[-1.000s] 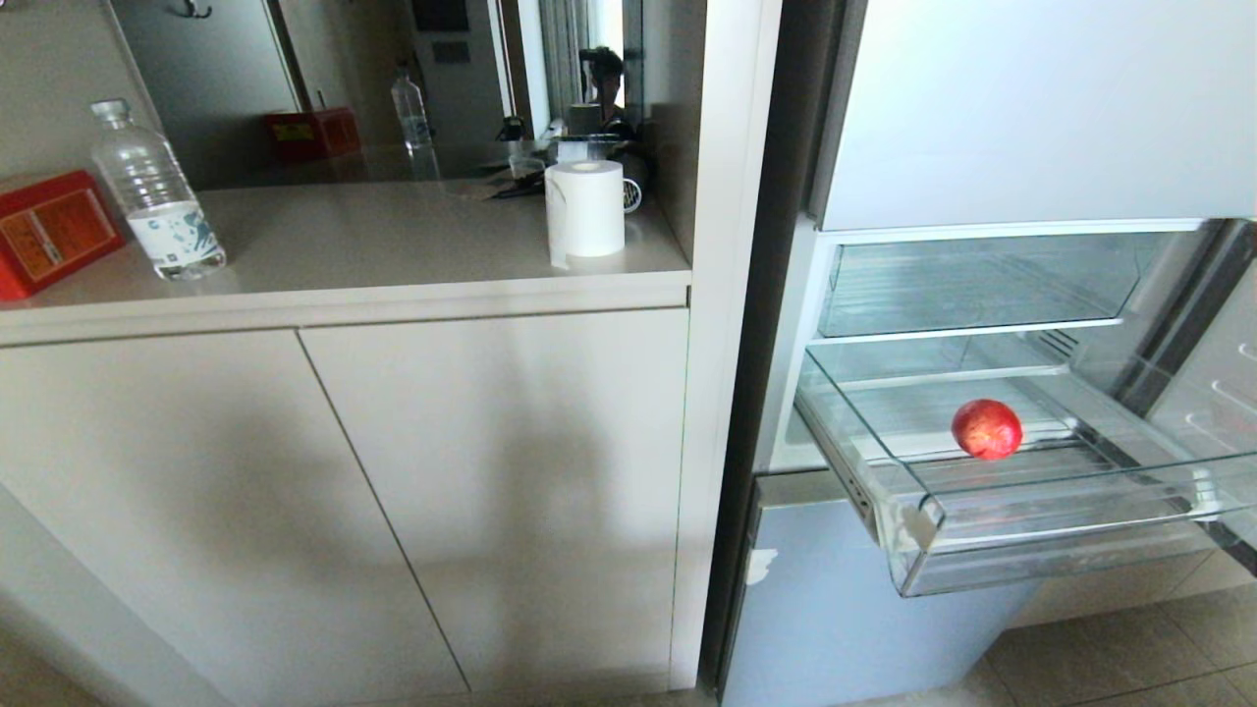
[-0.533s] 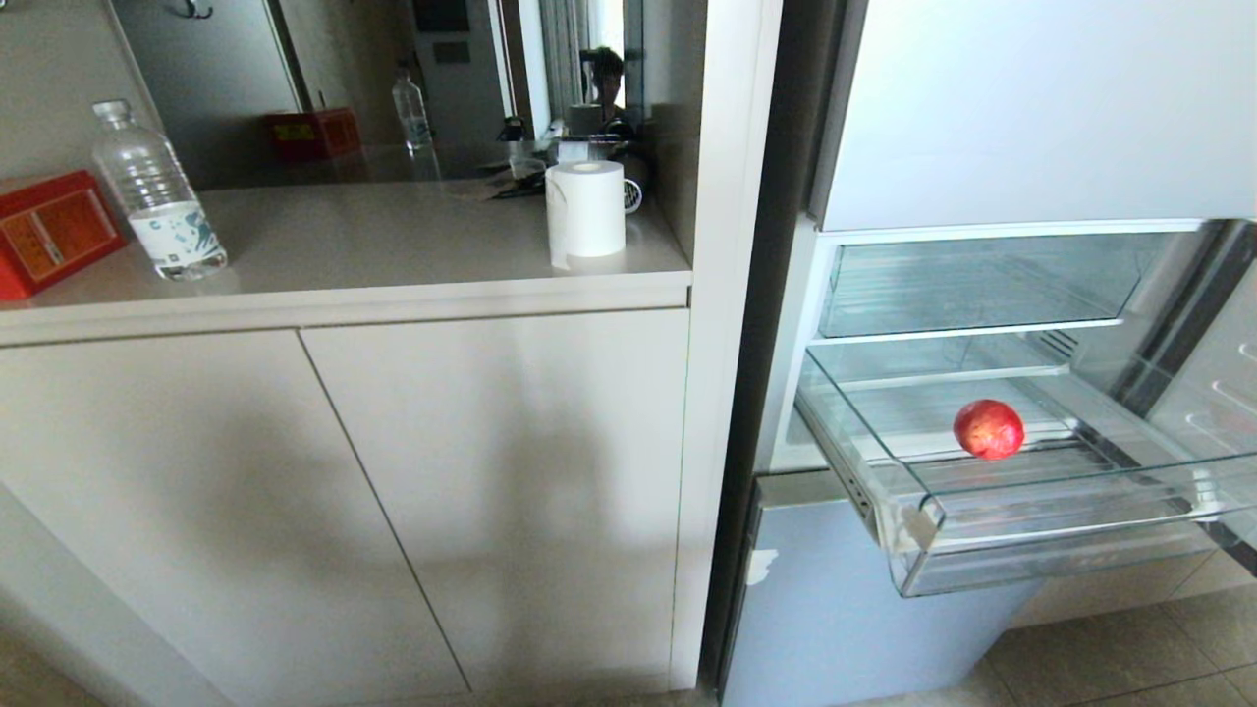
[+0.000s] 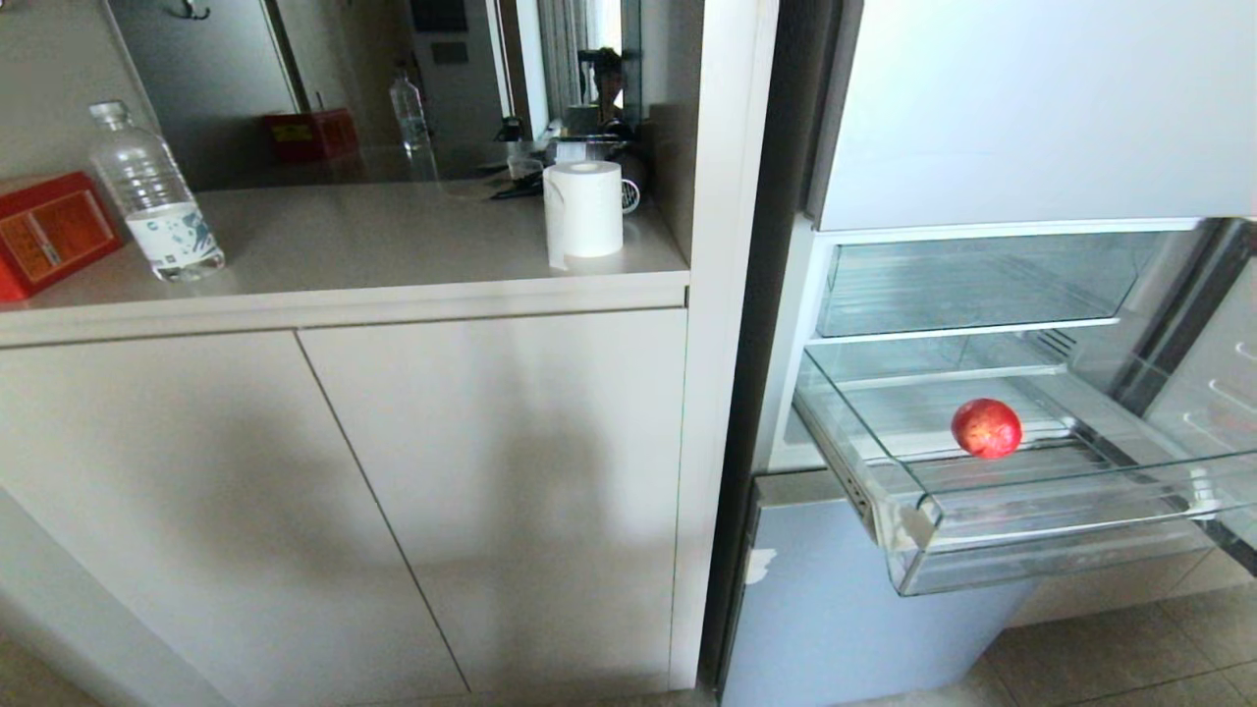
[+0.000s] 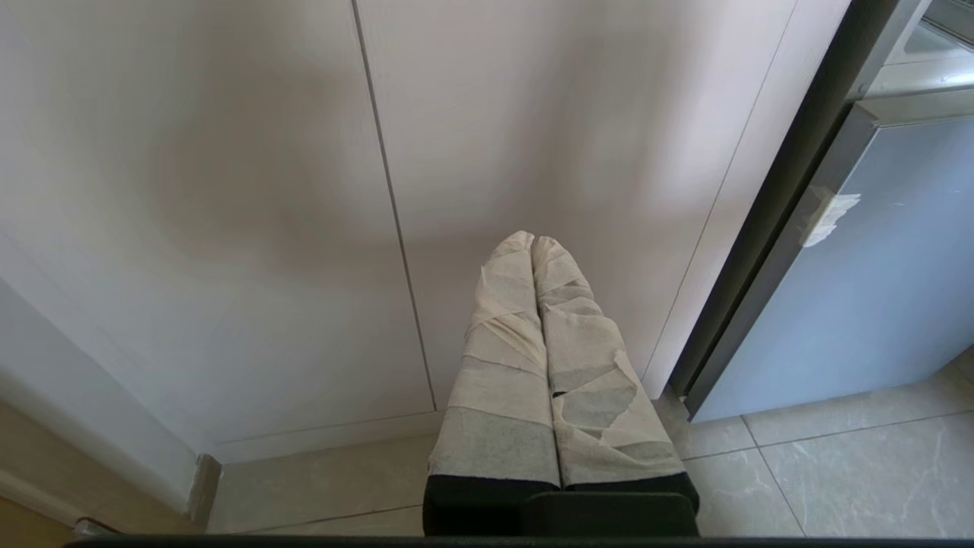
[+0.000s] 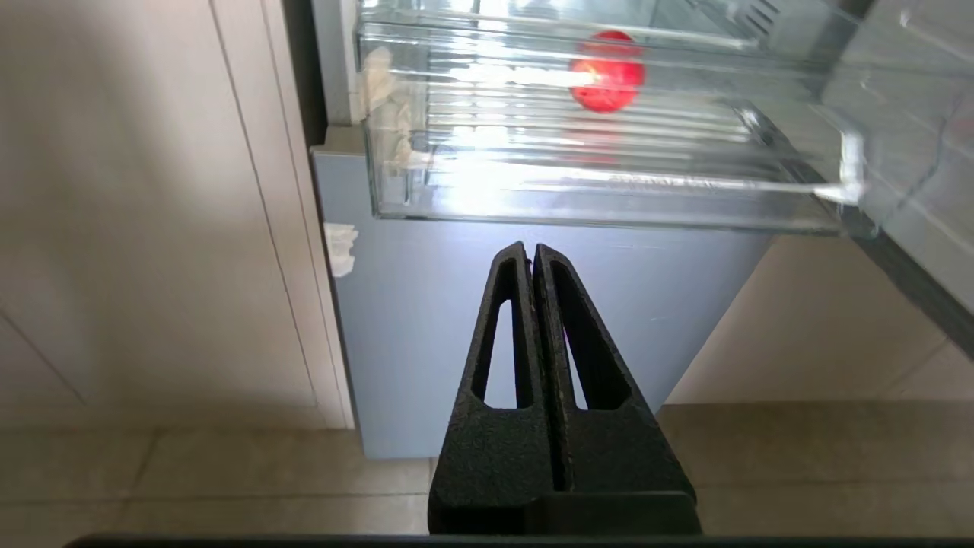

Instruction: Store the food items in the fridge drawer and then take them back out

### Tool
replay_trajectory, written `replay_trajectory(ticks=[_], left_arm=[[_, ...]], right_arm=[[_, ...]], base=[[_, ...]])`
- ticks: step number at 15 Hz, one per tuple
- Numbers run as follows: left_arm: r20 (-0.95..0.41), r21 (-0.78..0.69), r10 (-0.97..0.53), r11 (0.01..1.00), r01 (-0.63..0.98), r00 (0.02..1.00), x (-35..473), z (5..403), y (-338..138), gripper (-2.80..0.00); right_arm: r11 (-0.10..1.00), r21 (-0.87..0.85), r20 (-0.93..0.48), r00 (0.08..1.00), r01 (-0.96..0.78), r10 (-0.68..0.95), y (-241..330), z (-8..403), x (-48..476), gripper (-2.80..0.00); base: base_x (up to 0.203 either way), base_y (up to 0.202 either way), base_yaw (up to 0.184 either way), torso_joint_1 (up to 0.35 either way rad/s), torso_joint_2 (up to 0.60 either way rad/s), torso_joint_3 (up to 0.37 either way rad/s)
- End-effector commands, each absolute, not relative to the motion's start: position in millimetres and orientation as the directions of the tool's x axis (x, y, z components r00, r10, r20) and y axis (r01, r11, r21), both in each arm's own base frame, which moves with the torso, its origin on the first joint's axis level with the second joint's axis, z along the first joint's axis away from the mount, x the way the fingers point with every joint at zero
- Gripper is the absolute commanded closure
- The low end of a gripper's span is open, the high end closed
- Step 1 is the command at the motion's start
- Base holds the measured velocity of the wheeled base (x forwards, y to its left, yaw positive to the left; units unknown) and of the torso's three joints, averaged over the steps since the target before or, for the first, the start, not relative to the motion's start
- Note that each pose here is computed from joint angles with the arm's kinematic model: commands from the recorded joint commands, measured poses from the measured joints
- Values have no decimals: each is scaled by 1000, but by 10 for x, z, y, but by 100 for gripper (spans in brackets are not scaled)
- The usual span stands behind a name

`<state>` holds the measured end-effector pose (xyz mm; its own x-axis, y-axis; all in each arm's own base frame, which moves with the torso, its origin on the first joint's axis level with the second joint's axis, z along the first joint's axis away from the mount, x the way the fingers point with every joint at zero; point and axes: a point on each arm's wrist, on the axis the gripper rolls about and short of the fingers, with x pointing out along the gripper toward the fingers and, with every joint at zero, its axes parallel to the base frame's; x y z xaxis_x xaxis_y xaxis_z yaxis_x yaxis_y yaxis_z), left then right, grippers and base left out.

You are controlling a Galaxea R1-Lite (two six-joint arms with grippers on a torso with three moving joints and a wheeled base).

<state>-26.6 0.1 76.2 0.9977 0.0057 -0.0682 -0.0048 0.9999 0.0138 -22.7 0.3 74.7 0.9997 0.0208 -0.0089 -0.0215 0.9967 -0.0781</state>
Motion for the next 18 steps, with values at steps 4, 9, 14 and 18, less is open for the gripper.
replay_trajectory(ticks=[4,9,14,18], left_arm=[[-71,14,6,1000,-5,997,-265,761,1,0],[-71,14,6,1000,-5,997,-265,761,1,0],[-71,14,6,1000,-5,997,-265,761,1,0],[-71,14,6,1000,-5,997,-265,761,1,0]], right_arm=[[999,-37,-3,1000,-13,13,1,752,-230,0],[1000,-12,-3,1000,-6,6,0,750,-229,0],[1000,-12,-3,1000,-6,6,0,750,-229,0],[1000,-14,-3,1000,-8,8,0,750,-229,0]], base=[[-2,1,-59,7,2,4],[0,8,-174,0,6,6],[1,7,-173,4,1,-1],[1,10,-174,2,3,4]])
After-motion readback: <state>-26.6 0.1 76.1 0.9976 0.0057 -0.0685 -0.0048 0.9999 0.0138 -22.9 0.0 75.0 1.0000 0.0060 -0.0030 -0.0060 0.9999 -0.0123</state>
